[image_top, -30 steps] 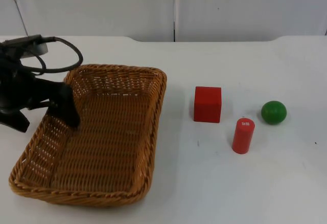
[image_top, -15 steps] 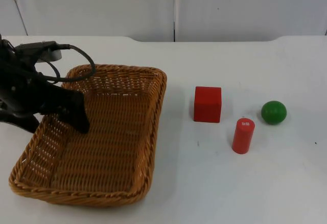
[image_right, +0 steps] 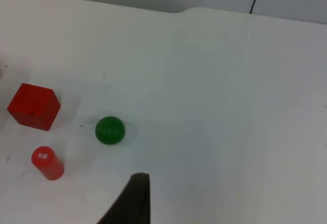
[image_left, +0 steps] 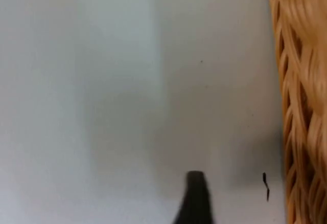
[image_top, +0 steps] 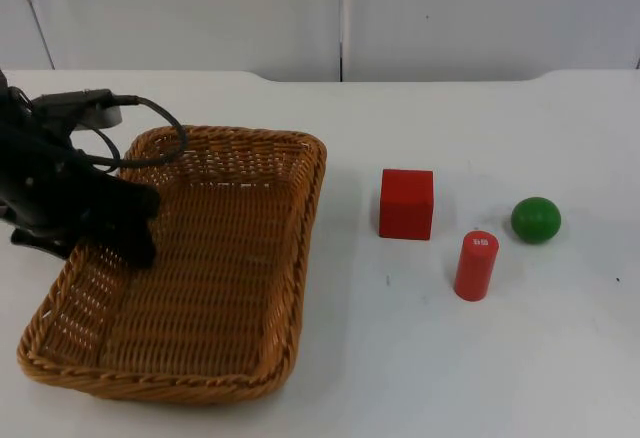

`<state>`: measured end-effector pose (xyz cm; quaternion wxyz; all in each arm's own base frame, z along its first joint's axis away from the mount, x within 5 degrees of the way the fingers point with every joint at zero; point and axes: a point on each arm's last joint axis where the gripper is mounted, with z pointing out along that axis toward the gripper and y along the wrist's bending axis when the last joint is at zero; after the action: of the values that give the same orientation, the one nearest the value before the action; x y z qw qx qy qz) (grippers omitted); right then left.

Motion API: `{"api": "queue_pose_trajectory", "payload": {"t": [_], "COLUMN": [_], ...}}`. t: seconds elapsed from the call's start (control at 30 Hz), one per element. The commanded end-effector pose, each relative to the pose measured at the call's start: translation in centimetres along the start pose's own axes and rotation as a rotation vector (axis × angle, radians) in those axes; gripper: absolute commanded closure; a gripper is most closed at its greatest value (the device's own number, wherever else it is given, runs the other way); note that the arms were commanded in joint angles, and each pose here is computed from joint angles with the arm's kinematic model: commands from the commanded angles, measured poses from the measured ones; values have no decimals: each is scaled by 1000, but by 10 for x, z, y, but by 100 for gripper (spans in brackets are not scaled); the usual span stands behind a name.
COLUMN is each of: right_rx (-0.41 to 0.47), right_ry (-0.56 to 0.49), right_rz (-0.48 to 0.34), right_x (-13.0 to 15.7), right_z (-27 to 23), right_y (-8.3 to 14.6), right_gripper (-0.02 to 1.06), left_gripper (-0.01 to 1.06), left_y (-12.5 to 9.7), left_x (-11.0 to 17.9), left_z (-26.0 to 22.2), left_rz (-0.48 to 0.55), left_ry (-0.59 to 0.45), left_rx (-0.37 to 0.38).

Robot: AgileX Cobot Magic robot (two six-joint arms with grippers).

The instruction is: Pick up the basket with the left hand and place the object to the left of the red cylinder into the basket with the right hand.

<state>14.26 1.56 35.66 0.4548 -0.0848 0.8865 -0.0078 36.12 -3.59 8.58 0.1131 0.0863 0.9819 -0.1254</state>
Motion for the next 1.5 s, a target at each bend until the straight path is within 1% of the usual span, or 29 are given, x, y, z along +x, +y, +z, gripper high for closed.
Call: {"api": "queue_pose_trajectory", "payload": {"t": [0.0, 0.07, 0.1, 0.2, 0.23, 0.4, 0.5, 0.63, 0.77, 0.8, 0.93, 0.97, 1.13, 1.17, 1.3, 1.33, 1.4, 1.47], "right_rx": [2, 2, 2, 5, 9, 9, 8, 8, 11, 11, 13, 13, 12, 12, 10, 10, 10, 3], "right_ry": [-14, -14, -14, -13, -13, -13, -13, -13, -18, -18, -16, -16, -14, -14, -14, -14, -14, -15], "right_rz": [-1, -1, -1, -3, -10, -12, -10, -10, -13, -13, -15, -15, -15, -15, -13, -13, -13, -6], "right_x": [-2, -2, -2, -2, -2, -2, -2, -2, -3, -3, -3, -3, -2, -2, -2, -2, -2, -2], "right_z": [-2, -2, -2, -2, -2, -2, -2, -2, -2, -2, -2, -2, -2, -2, -2, -2, -2, -2], "right_y": [-1, -1, -1, -1, -1, -1, -1, -1, -2, -2, -2, -2, -2, -2, -2, -2, -2, -1], "right_gripper": [-1, -1, -1, -1, -1, -1, -1, -1, -1, -1, -1, -1, -1, -1, -1, -1, -1, -1], "left_gripper": [52, 68, 68, 92, 105, 105, 105, 105, 105, 105, 105, 105, 105, 105, 105, 105, 105, 105], "left_y": [-2, -3, -3, -4, -6, -8, -11, -16, -26, -26, -37, -37, -49, -49, -52, -52, -50, -50], "left_x": [-1, -1, -1, 0, 1, 2, 4, 4, 3, 3, 0, 0, 5, 5, 21, 21, 30, 39], "left_z": [1, 1, 1, 1, 1, 0, -5, -16, -38, -38, -72, -72, -109, -109, -124, -124, -124, -124], "left_rz": [2, -15, -15, -31, -45, -67, -110, -113, -151, -151, -191, -191, -178, -178, -178, -178, -200, -190], "left_ry": [-2, 3, 3, 15, 27, 34, 59, 74, 75, 75, 27, 27, 7, 7, -14, -14, -4, 8], "left_rx": [1, 5, 5, 22, 39, 59, 80, 107, 153, 153, 177, 177, 185, 185, 184, 184, 183, 184]}}
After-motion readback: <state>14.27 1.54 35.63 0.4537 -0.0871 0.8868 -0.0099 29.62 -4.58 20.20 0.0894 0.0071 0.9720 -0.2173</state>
